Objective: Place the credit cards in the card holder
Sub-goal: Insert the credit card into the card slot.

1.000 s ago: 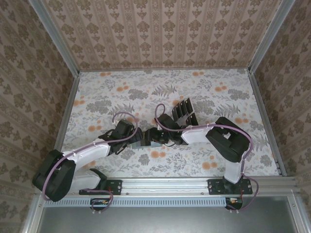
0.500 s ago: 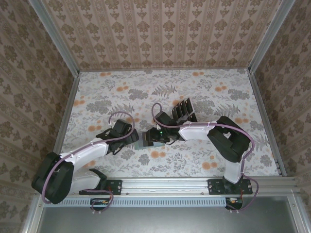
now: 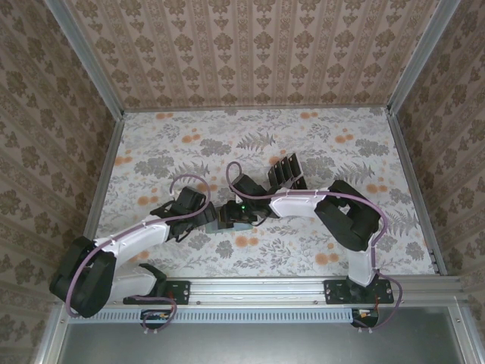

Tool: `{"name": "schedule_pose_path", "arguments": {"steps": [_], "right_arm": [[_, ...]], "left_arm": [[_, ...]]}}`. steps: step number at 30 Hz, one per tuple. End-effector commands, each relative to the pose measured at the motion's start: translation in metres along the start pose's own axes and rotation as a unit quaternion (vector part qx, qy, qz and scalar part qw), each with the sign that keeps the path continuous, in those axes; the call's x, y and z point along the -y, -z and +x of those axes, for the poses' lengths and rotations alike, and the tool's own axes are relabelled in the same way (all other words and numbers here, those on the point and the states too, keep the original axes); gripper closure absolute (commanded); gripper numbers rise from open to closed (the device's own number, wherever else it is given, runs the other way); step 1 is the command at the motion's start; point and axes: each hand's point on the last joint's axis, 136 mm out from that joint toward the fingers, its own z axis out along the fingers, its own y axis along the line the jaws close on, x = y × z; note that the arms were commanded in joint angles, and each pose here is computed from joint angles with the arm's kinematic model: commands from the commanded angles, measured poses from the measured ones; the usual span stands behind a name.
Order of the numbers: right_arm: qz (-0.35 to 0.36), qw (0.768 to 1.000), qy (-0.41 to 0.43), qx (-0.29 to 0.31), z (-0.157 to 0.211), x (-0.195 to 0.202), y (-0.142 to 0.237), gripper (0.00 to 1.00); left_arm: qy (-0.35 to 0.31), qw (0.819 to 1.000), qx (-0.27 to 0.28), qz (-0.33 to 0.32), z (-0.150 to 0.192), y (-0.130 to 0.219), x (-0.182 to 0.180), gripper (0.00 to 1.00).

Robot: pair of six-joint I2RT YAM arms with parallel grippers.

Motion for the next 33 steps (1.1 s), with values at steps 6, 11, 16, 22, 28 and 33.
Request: {"name": "schedule_pose_path", "arguments": {"steps": [6, 11, 16, 22, 28, 33], "right_arm": [[0.016, 0.998, 0.041, -0.035, 0.014, -0.014, -0.004, 0.51], [0.052, 0.995, 0.072, -0.036, 0.017, -0.01, 0.002, 0.49], [0.06, 0.995, 0.075, -0.028, 0.016, -0.007, 0.006, 0.5], [0.053, 0.995, 0.074, -0.029, 0.017, -0.008, 0.002, 0.51], [0.049, 0.996, 0.073, -0.029, 0.016, -0.01, -0.001, 0.52], [0.048, 0.996, 0.073, -0.03, 0.015, -0.011, -0.002, 0.52]], "left_arm": [[-0.007, 1.0, -0.013, -0.003, 0.005, -0.005, -0.001, 0.01], [-0.008, 1.0, -0.01, -0.005, 0.002, -0.005, 0.0, 0.01], [-0.017, 1.0, -0.004, -0.026, -0.006, 0.001, -0.008, 0.0], [-0.021, 0.999, -0.006, -0.042, -0.01, 0.001, -0.014, 0.0], [-0.019, 0.998, -0.005, -0.067, -0.01, -0.001, -0.025, 0.0], [-0.018, 0.997, -0.016, -0.078, -0.005, -0.006, -0.029, 0.0]]}}
